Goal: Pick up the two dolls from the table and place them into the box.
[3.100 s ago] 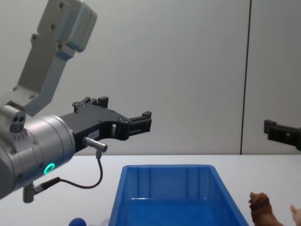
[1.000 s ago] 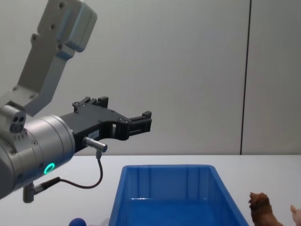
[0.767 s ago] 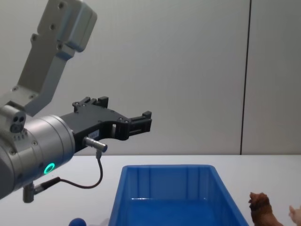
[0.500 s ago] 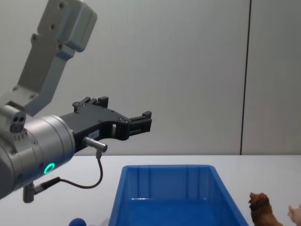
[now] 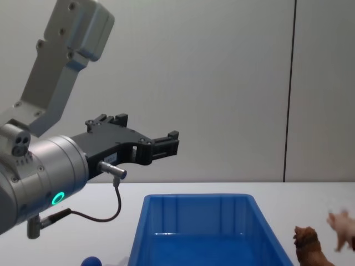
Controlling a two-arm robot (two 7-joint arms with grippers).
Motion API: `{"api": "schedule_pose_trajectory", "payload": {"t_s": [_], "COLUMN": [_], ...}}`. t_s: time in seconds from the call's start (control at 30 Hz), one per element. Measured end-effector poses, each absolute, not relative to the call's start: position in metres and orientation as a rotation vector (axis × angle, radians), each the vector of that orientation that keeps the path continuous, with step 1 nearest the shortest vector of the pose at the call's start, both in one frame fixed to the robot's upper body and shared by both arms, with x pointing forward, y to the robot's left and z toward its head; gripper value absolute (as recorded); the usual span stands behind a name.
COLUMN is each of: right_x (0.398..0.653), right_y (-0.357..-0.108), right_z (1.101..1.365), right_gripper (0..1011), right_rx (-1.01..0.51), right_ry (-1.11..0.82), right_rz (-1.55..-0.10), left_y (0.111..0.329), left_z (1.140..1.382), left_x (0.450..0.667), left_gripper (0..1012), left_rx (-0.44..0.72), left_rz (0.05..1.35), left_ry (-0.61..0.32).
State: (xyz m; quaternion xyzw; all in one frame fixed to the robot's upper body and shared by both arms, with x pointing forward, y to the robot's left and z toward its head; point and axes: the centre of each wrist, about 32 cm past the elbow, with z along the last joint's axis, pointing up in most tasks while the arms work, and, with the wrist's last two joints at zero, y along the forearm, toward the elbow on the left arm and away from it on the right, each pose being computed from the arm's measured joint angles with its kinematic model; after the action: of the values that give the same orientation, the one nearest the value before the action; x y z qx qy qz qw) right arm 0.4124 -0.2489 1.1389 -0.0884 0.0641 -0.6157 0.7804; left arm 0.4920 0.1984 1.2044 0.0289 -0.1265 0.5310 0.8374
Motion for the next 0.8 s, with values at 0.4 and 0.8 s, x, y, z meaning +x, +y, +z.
{"api": "schedule_pose_trajectory", "payload": {"t_s": [0.4, 0.8], "right_x": [0.419, 0.433], "right_y": [-0.239, -0.219], "right_z": [1.172, 1.185], "right_gripper": [380, 380], "right_rx": [-0.072, -0.017], "right_ry": [0.033, 0.019], "right_rz": [-1.224, -1.059], "left_y": [0.198, 0.198], "left_z": [1.204, 1.204], "left_x": [0.492, 0.492], "left_gripper": [1003, 1003], "left_rx": [0.061, 0.061], "left_rz": [1.124, 1.124], "left_ry": [-0.268, -0.268]}}
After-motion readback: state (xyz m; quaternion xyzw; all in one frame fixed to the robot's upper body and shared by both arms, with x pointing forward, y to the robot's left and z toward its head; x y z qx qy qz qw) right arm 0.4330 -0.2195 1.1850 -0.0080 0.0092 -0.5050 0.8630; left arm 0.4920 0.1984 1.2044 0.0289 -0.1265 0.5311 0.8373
